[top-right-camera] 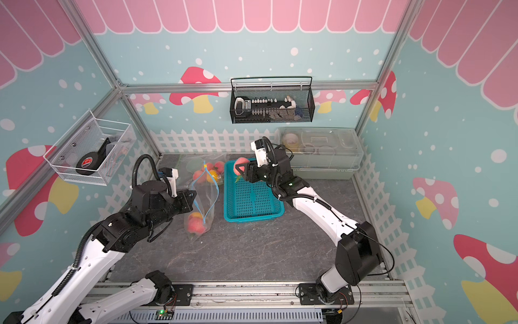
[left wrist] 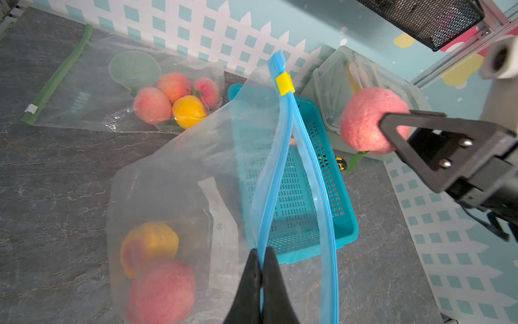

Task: Place the peach in a zip-top bag and seal the zipper
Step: Place the peach in the zipper food storage bag.

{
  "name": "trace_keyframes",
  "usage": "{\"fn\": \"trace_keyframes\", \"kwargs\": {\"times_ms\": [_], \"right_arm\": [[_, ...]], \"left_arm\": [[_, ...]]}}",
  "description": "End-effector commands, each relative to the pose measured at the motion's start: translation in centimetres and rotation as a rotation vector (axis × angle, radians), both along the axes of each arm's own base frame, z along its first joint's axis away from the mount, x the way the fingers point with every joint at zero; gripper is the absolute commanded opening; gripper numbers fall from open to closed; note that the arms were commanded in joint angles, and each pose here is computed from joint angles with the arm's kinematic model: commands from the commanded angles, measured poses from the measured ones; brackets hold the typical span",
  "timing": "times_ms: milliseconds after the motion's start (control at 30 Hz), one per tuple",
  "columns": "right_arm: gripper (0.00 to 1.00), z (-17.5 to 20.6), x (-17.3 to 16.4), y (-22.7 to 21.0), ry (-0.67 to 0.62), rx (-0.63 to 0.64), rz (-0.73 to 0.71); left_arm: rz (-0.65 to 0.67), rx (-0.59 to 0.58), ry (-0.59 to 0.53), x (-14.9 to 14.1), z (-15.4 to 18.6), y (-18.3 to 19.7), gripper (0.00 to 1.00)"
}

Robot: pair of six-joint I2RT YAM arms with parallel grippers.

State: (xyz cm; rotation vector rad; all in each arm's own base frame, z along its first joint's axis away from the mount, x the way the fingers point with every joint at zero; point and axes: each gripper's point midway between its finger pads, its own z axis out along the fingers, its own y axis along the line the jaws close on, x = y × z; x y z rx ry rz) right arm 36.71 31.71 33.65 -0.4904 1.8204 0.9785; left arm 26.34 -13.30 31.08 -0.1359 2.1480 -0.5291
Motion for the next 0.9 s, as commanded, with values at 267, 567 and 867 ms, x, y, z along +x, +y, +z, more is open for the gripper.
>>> {"fn": "trace_keyframes", "kwargs": {"times_ms": [267, 567, 867], "right_arm": [[0.62, 5.0, -8.5, 5.3, -0.179, 0.037, 0.338], [0.61, 3.0, -10.3, 9.3, -0.149, 0.000, 0.461], [0.61, -0.8, -9.4, 10.9, -0.077, -0.083, 0.463]], "left_arm": [[-0.027, -0.033, -0.007, 0.4, 0.5, -1.0, 0.00], [-0.030, -0.047, -0.014, 0.3, 0.9, -1.1, 0.00], [-0.036, -0.057, -0.027, 0.1, 1.4, -1.1, 0.00]]}}
